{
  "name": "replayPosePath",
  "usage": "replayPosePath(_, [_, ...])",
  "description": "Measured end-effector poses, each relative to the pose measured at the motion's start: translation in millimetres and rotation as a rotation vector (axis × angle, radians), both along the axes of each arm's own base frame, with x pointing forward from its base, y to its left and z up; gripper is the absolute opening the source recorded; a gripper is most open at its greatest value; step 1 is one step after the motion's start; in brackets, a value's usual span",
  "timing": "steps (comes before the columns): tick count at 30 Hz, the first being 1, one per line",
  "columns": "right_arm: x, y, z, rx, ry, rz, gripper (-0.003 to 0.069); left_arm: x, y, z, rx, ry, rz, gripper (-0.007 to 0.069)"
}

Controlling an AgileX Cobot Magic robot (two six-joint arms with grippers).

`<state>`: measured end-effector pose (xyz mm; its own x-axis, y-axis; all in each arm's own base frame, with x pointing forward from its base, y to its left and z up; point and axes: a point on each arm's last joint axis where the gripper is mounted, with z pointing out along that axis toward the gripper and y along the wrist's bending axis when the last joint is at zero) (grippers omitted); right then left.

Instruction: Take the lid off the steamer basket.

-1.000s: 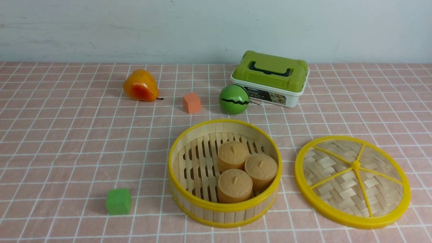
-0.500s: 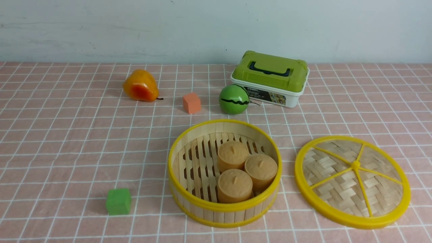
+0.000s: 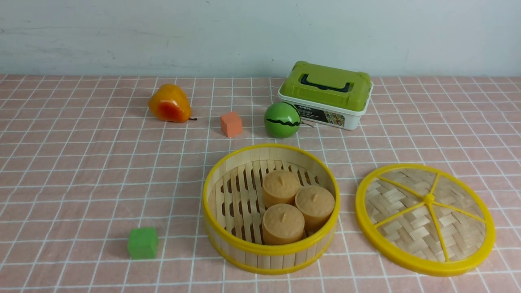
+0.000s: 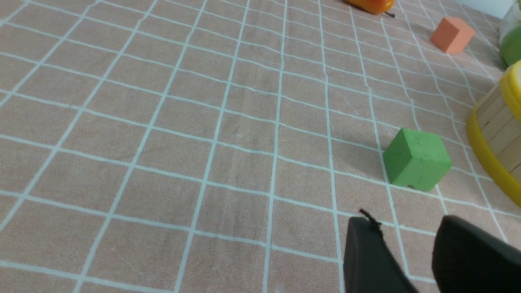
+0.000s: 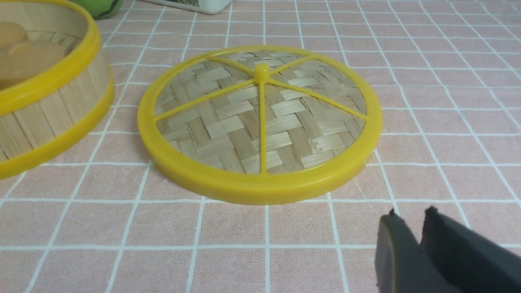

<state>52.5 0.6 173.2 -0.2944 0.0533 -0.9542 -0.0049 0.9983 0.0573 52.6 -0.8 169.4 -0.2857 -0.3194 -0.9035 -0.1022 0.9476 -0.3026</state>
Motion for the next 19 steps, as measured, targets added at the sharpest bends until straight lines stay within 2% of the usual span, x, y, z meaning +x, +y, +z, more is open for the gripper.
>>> replayPosePath(19, [0.0, -0.1, 0.0, -0.005, 0.000, 0.001, 0.0102, 0.0, 0.0, 0.0, 0.000, 0.000, 0.000, 0.0239])
